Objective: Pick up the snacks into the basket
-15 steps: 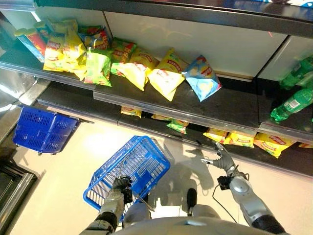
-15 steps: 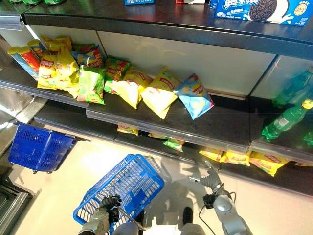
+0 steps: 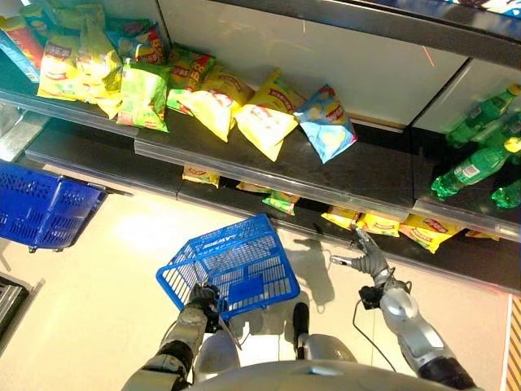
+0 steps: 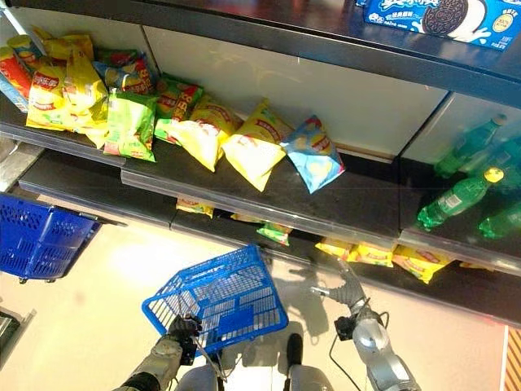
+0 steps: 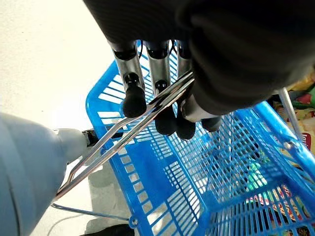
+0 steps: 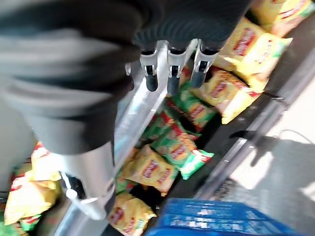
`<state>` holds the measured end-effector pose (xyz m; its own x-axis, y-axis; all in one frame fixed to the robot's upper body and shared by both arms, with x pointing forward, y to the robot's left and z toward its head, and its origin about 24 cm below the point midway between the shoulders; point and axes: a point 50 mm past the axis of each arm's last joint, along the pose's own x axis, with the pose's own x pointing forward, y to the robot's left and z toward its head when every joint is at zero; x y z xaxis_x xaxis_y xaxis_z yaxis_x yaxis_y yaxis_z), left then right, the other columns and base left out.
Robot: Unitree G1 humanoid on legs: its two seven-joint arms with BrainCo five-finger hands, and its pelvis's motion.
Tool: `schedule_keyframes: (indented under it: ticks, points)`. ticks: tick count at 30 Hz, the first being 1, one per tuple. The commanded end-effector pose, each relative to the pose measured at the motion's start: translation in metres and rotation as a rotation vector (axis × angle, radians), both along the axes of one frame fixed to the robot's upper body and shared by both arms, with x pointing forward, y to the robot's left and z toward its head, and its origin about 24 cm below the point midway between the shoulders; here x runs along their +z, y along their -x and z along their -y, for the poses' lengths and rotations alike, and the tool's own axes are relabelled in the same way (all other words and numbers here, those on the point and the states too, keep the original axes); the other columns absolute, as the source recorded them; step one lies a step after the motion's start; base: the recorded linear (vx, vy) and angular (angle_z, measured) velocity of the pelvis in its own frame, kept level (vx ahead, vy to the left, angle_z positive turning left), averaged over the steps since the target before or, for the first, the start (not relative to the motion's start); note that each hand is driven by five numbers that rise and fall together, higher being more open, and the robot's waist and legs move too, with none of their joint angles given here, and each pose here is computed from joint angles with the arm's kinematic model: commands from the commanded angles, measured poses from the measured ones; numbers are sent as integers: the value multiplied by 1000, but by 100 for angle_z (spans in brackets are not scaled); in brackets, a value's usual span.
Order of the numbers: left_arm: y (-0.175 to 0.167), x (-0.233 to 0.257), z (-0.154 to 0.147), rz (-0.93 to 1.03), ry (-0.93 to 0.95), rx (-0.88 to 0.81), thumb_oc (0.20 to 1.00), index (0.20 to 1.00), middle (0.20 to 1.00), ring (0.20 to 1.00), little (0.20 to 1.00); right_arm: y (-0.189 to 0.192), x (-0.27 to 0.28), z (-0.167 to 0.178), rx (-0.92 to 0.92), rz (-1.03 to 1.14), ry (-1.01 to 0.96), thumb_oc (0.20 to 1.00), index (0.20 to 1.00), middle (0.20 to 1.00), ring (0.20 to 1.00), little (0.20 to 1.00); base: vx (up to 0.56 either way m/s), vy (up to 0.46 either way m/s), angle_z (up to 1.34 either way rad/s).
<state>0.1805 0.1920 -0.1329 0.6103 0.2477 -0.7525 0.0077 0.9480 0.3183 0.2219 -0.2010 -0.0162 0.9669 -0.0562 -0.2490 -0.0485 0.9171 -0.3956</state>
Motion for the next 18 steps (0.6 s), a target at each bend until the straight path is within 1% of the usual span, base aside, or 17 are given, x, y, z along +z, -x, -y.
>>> schedule_keyframes:
  ticks: [1,2,3,4,6,9,11,12,17,18]
  points:
    - [31,-2,-62,-156,-306,-25,200,200,200,200,200,-35,54,12,-48,259,27,1000,1000,1000,1000,1000,-45,-5,-1]
    - [31,-2,-62,-156,-306,-25,200,200,200,200,200,-35,55,12,-48,260,27,1000,1000,1000,1000,1000,-41,-8,-1]
    - [23,1,-60,-128,-315,-50,200,200,200,200,200,-49,69,14,-67,313,32,1000,1000,1000,1000,1000,0,0,0]
    - [22,2,-60,-127,-314,-50,200,200,200,200,200,-49,69,14,-67,314,32,1000,1000,1000,1000,1000,-51,-1,2]
    - [6,10,-59,-73,-340,-87,200,200,200,200,200,-70,89,19,-96,378,55,1000,1000,1000,1000,1000,-63,10,7]
    - [-1,14,-60,-46,-352,-90,200,200,200,200,200,-81,102,21,-112,417,65,1000,1000,1000,1000,1000,-36,10,9]
    - [-8,20,-64,-19,-370,-93,200,200,200,200,200,-97,121,29,-139,457,109,1000,1000,1000,1000,1000,-30,18,9]
    - [-11,22,-66,-7,-379,-96,200,200,200,200,200,-108,129,36,-155,454,148,1000,1000,1000,1000,1000,-18,22,6]
    - [-19,29,-70,26,-398,-97,200,200,200,200,200,-120,141,40,-168,455,185,1000,1000,1000,1000,1000,-8,17,7]
    - [-23,34,-75,46,-410,-91,200,200,200,200,200,-126,146,44,-176,448,200,1000,1000,1000,1000,1000,0,0,0]
